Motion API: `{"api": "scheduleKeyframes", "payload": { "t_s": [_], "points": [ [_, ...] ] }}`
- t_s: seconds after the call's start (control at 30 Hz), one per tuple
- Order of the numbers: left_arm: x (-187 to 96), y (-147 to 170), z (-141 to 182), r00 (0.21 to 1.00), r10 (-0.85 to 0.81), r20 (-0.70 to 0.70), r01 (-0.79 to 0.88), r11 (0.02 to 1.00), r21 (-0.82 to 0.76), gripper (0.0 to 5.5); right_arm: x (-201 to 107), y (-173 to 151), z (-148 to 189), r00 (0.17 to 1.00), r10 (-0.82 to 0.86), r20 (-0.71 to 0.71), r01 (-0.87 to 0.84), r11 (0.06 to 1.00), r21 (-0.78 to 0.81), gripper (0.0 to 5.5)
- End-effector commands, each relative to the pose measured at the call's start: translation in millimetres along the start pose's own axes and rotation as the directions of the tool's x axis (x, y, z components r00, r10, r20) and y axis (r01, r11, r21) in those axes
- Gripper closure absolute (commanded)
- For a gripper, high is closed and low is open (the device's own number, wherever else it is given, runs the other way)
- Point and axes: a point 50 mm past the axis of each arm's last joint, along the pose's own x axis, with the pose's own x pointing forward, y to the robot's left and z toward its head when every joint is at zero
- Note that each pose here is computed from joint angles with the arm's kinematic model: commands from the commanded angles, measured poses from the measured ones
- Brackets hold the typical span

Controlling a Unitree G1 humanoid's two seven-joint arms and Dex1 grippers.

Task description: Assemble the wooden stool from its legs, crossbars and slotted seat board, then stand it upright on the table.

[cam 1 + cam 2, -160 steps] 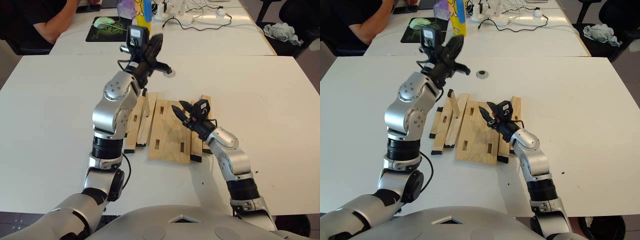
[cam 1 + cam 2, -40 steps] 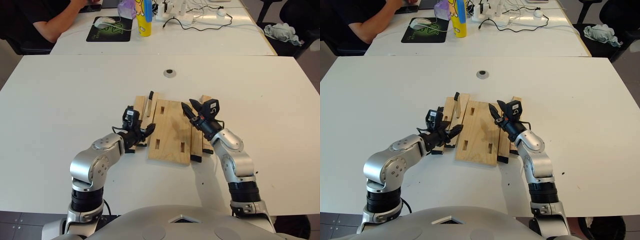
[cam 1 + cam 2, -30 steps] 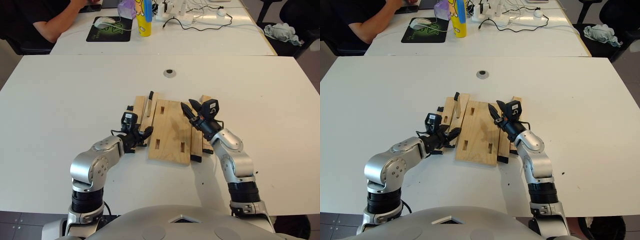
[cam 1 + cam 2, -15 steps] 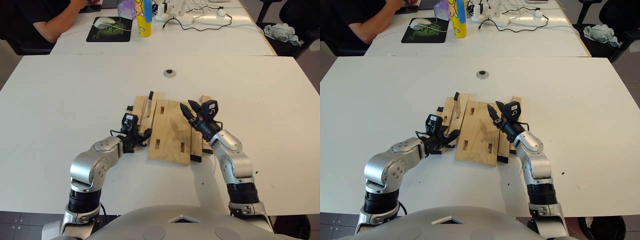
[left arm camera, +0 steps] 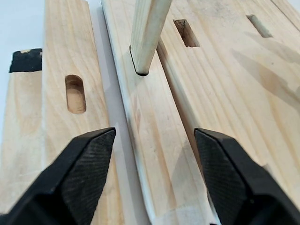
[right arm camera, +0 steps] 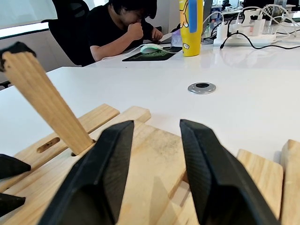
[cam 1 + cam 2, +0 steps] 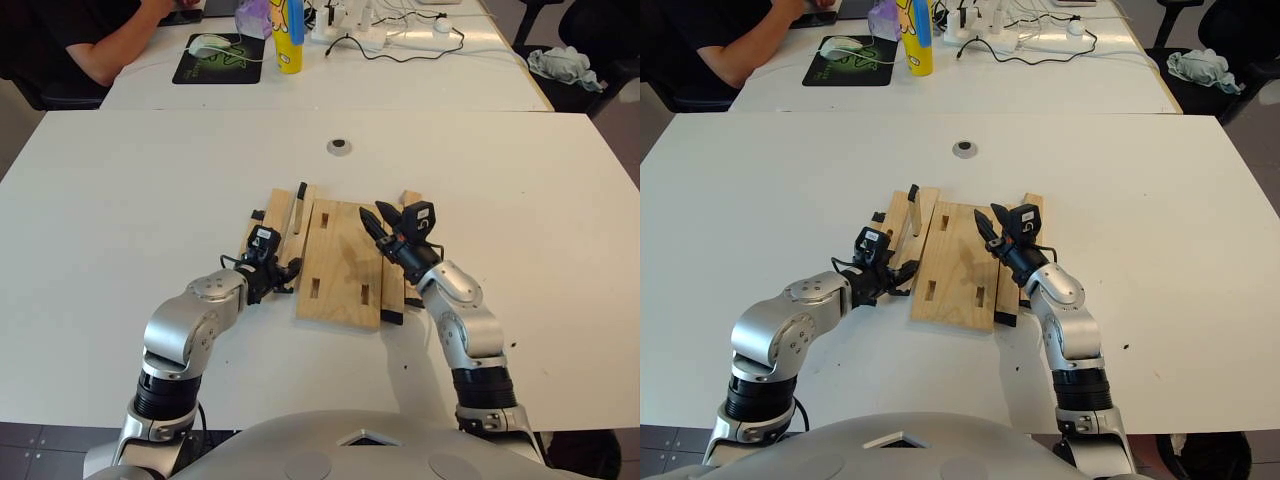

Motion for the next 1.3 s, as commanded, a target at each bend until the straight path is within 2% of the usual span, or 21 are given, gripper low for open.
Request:
{"api": "scheduleKeyframes", "payload": {
  "t_s": [0.03, 0.27, 0.6, 0.93, 1.23, 1.3],
  "points": [
    [1, 3, -10, 0.997, 0.026, -0.067, -0.025, 1.000, 0.017, 2.38, 0, 1, 1, 1.000, -0.005, 0.007, 0.005, 1.000, 0.002, 3.68],
    [0, 0, -6, 0.998, 0.017, -0.061, -0.015, 0.999, 0.039, 2.38, -1, 2, 0, 1.000, -0.008, 0.003, 0.008, 1.000, 0.006, 3.68],
    [2, -3, -15, 0.989, 0.045, -0.142, -0.029, 0.993, 0.112, 2.38, -2, 4, -2, 1.000, -0.016, 0.000, 0.016, 1.000, 0.011, 3.68],
    [7, 1, -22, 0.976, 0.024, -0.217, -0.024, 1.000, 0.004, 2.38, 0, 4, -2, 1.000, -0.019, -0.003, 0.019, 1.000, 0.011, 3.68],
    [8, 4, -27, 0.970, 0.027, -0.240, -0.025, 1.000, 0.012, 2.38, 0, 4, -2, 1.000, -0.028, -0.001, 0.028, 1.000, 0.012, 3.68],
    [9, 4, -29, 0.970, 0.026, -0.243, -0.027, 1.000, 0.001, 2.61, 0, 4, -2, 1.000, -0.028, 0.000, 0.028, 1.000, 0.012, 3.68]
  ]
}}
